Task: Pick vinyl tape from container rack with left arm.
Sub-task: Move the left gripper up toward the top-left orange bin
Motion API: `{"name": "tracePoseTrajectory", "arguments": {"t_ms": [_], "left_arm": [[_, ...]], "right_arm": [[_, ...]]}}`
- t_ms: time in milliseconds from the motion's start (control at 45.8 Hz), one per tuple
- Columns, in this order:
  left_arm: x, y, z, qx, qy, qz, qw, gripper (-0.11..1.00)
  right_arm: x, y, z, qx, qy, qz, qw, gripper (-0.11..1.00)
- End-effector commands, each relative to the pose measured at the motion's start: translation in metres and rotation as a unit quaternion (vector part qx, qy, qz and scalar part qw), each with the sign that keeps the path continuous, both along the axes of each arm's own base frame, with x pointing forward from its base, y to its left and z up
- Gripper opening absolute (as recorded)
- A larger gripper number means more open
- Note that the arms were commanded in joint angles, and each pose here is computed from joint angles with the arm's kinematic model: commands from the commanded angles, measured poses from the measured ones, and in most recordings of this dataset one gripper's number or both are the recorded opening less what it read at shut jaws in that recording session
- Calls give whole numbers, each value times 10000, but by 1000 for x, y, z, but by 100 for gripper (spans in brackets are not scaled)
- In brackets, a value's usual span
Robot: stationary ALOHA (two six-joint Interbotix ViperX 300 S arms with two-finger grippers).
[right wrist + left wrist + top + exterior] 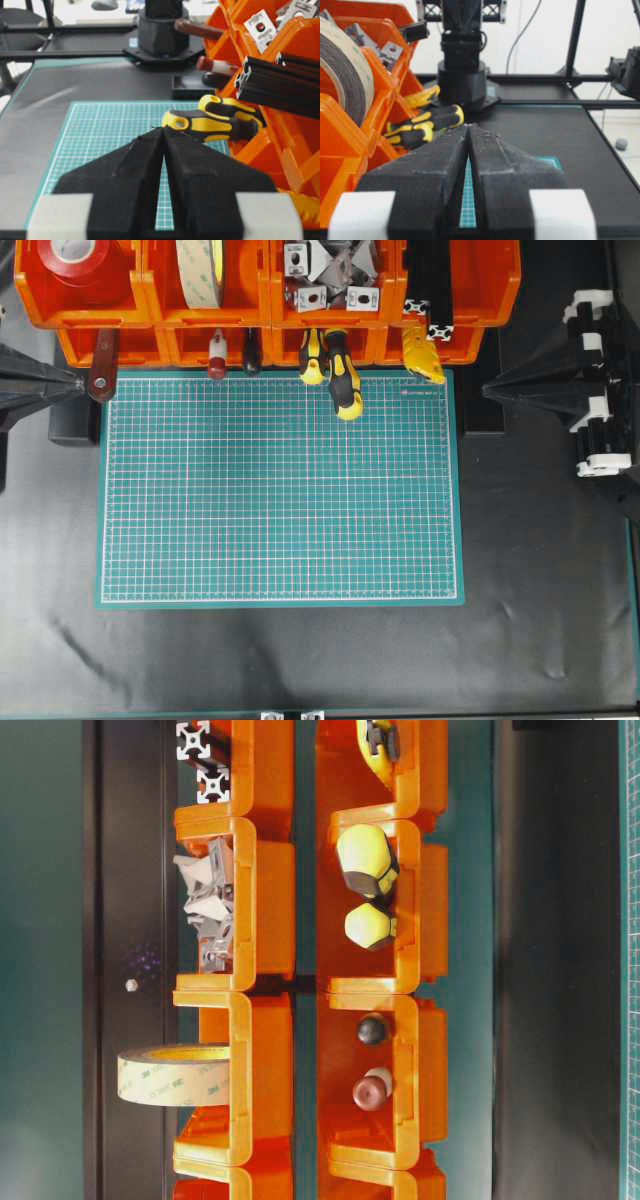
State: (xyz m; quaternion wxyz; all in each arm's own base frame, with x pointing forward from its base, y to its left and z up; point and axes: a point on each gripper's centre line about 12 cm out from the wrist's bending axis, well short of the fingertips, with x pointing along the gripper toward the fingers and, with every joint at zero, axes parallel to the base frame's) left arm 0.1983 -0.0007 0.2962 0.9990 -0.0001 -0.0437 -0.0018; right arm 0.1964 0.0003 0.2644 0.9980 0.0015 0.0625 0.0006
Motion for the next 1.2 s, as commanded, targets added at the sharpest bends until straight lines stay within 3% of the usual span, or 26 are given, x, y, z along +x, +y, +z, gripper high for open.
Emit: {"name": "tracePoseTrajectory", "arguments": {"t_ms": [0,65,153,284,458,524,633,676,807,1047,1178], "left_arm": [[6,0,31,60,-106,-15,9999,5],[9,1,46,-60,17,-4,10000,1],[10,2,67,-162,344,53,9993,0],[11,6,96,-169,998,171,9947,0],[14,18,140,-183,2185,524,9743,0],[17,22,154,-187,2629,637,9625,0],[24,30,164,-173,3618,827,9284,0],[29,33,167,-137,4069,865,9093,0],[45,38,174,101,4700,797,8790,0],[64,50,164,381,5333,728,8420,4],[67,52,154,407,5556,689,8276,32]], "right_arm": [[4,-1,13,68,-192,-25,9998,2],[5,-1,13,68,-215,-32,9997,6],[4,0,14,76,-230,-18,9997,0],[4,1,15,77,-253,6,9997,0],[4,1,16,198,-275,-6,9994,0],[4,1,17,244,-268,-10,9993,0],[3,1,16,244,-237,-10,9994,0],[3,1,16,259,-245,-12,9994,0],[3,1,17,328,-236,-12,9992,0],[2,1,18,366,-259,-7,9990,0],[2,1,17,374,-251,-16,9990,0]]}}
